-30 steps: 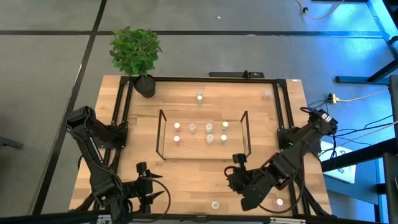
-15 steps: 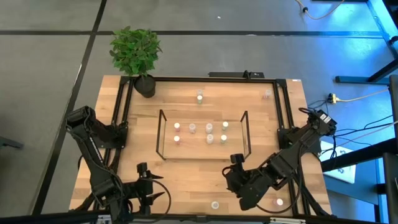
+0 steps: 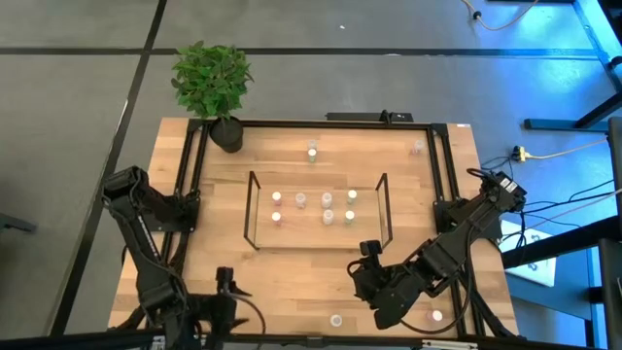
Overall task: Pick and place medicine bottles onto shelf by color
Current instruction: Put the white pill bottle on the shelf aligned with the other white pill bottles
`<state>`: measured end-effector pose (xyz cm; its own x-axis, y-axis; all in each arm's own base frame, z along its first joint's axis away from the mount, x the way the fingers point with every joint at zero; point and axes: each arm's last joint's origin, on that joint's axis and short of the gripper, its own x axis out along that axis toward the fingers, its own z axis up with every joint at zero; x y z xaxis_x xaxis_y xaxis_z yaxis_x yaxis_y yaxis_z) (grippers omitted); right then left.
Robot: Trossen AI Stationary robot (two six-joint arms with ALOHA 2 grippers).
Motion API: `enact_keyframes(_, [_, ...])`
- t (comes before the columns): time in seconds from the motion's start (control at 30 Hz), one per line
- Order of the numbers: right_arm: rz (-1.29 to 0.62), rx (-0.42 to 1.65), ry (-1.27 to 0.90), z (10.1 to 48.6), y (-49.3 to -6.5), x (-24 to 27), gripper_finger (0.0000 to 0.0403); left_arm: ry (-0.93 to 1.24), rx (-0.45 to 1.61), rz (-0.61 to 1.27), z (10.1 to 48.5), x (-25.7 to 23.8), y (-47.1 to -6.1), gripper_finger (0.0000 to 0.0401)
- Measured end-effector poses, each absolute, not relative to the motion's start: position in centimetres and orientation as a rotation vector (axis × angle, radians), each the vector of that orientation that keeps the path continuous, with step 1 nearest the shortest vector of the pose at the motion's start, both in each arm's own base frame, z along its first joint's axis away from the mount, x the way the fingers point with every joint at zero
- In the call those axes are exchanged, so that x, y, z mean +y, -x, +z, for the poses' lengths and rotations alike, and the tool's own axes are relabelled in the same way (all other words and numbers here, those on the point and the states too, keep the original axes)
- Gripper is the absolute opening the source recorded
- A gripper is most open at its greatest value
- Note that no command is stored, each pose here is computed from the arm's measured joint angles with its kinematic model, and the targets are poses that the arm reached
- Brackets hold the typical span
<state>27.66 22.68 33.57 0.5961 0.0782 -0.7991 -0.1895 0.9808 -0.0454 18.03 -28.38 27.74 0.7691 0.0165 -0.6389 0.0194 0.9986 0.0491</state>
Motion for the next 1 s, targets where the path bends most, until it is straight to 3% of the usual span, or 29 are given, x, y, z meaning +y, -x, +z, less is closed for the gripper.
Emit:
enact_keyframes(0.23, [0.142, 0.921, 0.102, 33.6, -27.7, 22.7, 0.0217, -0.170, 0.630, -0.174, 26.8, -29.5, -18.4, 0.0253])
enact_keyframes(1.0, [0.227, 0.848, 0.168, 34.0, -27.6, 23.7, 0.0217, -0.177, 0.637, -0.032, 25.7, -26.5, -22.0, 0.0253])
